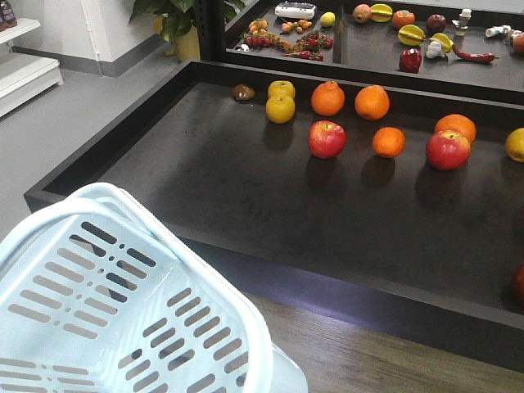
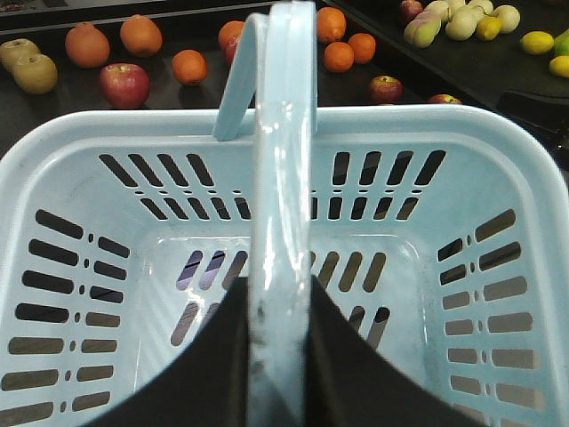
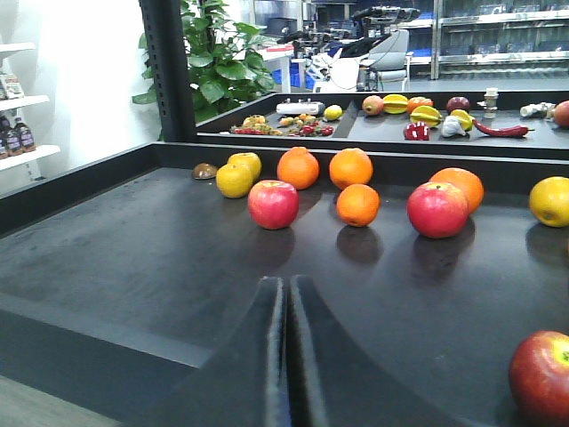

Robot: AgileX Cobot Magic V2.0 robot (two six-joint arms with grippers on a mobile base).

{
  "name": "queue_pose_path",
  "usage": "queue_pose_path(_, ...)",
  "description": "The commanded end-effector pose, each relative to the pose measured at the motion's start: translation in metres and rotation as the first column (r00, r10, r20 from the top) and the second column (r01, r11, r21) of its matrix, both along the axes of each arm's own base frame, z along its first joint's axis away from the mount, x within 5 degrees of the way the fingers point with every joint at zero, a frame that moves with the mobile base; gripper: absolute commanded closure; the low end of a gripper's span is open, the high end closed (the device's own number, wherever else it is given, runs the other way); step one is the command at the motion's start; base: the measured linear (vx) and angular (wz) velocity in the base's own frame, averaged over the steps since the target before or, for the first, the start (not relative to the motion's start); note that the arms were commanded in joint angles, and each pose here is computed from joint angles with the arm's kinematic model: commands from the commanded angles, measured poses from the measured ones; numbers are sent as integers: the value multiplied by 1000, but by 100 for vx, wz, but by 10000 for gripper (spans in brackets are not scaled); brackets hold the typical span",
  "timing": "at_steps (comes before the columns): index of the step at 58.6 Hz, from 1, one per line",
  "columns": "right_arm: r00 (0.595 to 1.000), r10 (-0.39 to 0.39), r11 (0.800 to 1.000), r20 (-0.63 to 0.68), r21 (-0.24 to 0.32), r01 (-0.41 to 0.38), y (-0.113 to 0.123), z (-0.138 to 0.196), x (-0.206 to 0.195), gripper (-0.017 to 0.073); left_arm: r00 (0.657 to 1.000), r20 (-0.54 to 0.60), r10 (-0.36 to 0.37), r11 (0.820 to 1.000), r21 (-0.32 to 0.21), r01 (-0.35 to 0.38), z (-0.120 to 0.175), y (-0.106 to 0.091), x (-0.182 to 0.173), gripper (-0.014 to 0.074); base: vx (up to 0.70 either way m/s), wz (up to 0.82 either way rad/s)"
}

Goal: Pick three apples into basket with both arms
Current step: 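Turn and drive the base up to the black fruit table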

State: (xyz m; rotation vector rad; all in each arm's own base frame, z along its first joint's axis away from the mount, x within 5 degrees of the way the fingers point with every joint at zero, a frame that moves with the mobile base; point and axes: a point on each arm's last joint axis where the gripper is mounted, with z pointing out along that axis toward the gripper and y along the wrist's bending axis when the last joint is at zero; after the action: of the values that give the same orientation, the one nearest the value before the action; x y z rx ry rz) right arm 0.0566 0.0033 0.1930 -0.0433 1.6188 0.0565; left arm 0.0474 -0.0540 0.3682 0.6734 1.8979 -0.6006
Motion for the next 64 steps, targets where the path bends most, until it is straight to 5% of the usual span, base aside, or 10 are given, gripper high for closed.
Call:
queue_pose_path(1,997,1,1000,72,-11,0,0,3,0,568,997,70,24,995,-96,-17,16,-1,2,599,3,-9)
queue_pose_path(64,997,1,1000,72,-11,0,0,3,0,568,997,70,24,995,-96,-17,16,-1,2,599,10,-11)
